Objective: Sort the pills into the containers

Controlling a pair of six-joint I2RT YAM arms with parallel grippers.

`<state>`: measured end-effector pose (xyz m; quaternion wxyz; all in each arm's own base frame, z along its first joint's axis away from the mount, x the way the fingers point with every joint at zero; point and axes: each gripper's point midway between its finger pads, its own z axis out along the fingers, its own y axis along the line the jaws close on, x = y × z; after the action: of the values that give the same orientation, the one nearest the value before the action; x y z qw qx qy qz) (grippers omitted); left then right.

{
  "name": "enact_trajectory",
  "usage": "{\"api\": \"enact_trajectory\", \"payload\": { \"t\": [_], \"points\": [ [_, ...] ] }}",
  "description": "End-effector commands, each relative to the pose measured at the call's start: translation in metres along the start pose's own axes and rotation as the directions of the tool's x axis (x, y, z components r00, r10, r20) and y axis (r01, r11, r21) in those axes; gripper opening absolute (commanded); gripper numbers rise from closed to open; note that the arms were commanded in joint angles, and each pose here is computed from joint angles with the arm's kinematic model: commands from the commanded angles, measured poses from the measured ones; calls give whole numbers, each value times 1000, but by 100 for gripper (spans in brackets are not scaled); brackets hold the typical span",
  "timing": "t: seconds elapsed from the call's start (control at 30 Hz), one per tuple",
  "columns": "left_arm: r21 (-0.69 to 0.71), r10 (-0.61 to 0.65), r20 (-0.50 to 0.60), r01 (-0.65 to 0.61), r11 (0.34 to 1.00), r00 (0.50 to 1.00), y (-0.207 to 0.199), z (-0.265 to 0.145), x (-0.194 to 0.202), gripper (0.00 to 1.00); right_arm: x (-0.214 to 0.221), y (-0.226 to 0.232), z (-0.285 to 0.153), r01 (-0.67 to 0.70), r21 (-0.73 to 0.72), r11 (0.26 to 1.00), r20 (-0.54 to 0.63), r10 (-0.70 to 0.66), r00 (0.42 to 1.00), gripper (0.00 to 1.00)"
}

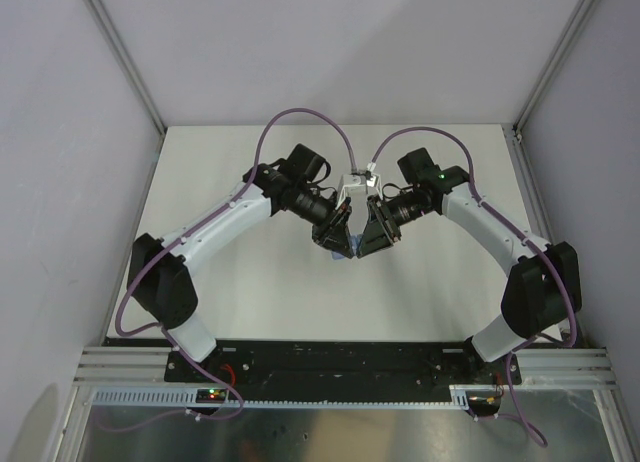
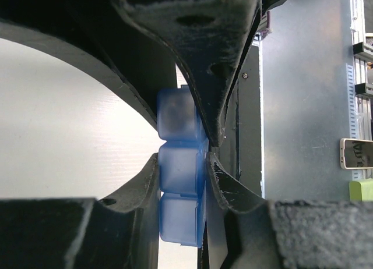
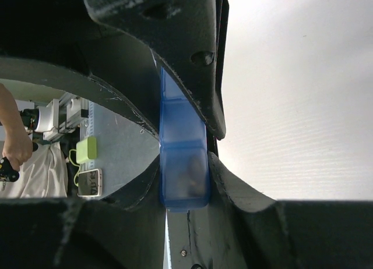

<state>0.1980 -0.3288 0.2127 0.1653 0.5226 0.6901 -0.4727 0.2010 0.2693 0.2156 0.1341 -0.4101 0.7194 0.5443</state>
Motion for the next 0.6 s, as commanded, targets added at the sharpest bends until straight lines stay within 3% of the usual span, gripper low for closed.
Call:
{"api": "enact_trajectory", "payload": {
  "t": [0.0,0.17,0.3,0.43,0.57],
  "points": [
    [-14,39,17,-39,999,999,-1,0,-13,9,-11,20,-5,57,-36,998,41,-56,998,0],
    [-44,59,22,-58,997,998,-3,-6,-14,56,-9,19,-5,61,-31,998,38,-59,998,0],
    [-68,70,31,-68,995,997,-4,-13,-16,78,-9,21,-5,65,-33,997,40,-64,997,0],
    [-83,73,33,-70,994,997,-3,-17,-13,83,-9,22,-6,68,-35,997,42,-66,997,0],
    [-91,66,33,-63,994,997,-1,-20,-8,80,-10,23,-8,70,-31,997,48,-69,996,0]
  ]
}}
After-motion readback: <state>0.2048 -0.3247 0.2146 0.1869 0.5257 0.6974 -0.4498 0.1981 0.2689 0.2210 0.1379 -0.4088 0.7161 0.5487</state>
